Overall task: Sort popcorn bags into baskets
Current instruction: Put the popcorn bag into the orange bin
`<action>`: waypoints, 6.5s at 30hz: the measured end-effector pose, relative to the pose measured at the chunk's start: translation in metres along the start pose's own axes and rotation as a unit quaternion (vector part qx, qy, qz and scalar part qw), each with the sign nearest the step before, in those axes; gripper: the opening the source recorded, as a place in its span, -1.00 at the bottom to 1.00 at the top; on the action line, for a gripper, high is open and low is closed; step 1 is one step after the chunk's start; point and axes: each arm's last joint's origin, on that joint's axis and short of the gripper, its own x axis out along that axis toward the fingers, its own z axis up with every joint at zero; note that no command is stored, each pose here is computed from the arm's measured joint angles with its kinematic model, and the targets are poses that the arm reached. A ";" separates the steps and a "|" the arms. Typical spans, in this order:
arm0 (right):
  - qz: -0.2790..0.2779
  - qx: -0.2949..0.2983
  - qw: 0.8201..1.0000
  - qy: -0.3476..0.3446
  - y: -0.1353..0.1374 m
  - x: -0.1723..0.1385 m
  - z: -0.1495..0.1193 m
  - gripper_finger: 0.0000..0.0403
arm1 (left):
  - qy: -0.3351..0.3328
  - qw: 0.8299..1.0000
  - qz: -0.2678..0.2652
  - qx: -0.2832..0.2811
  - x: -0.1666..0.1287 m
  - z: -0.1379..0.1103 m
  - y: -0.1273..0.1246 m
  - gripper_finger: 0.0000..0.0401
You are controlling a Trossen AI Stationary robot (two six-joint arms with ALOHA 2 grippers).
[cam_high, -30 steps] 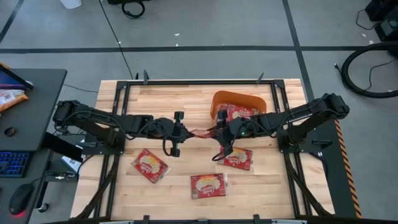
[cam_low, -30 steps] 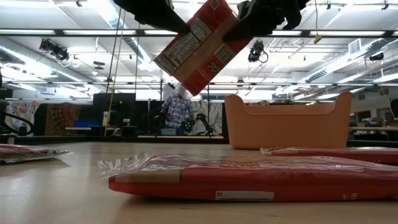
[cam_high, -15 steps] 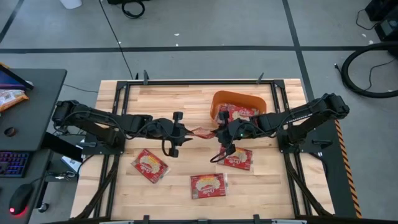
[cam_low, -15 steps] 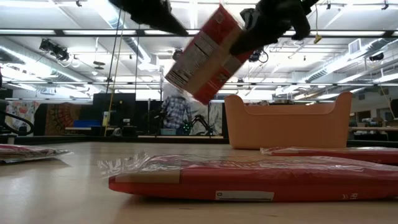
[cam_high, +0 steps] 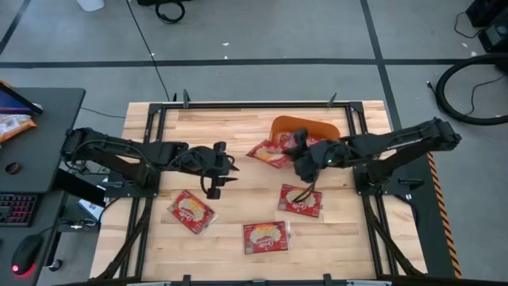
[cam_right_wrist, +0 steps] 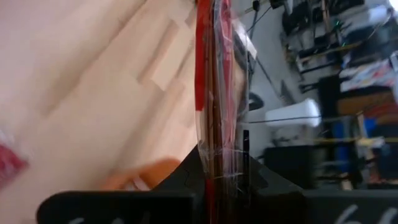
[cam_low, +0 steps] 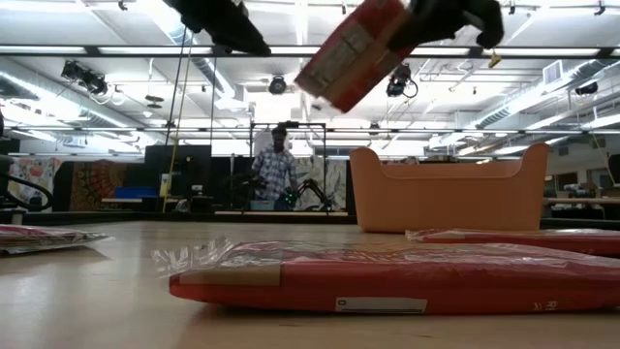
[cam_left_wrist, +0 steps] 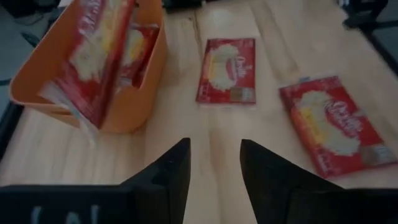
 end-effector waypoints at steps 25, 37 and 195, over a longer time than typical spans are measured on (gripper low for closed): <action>0.131 -0.064 0.972 0.183 -0.011 -0.021 -0.077 -0.82 | -0.026 0.998 -0.050 -0.026 -0.011 0.004 -0.001 -0.28; 0.138 -0.094 0.965 0.203 -0.016 0.009 -0.083 -0.78 | -0.020 0.998 -0.050 -0.024 -0.011 0.003 -0.001 -0.28; 0.070 0.183 0.980 -0.046 0.040 0.056 0.059 -0.27 | -0.048 0.988 0.014 0.147 0.002 -0.002 -0.040 -0.99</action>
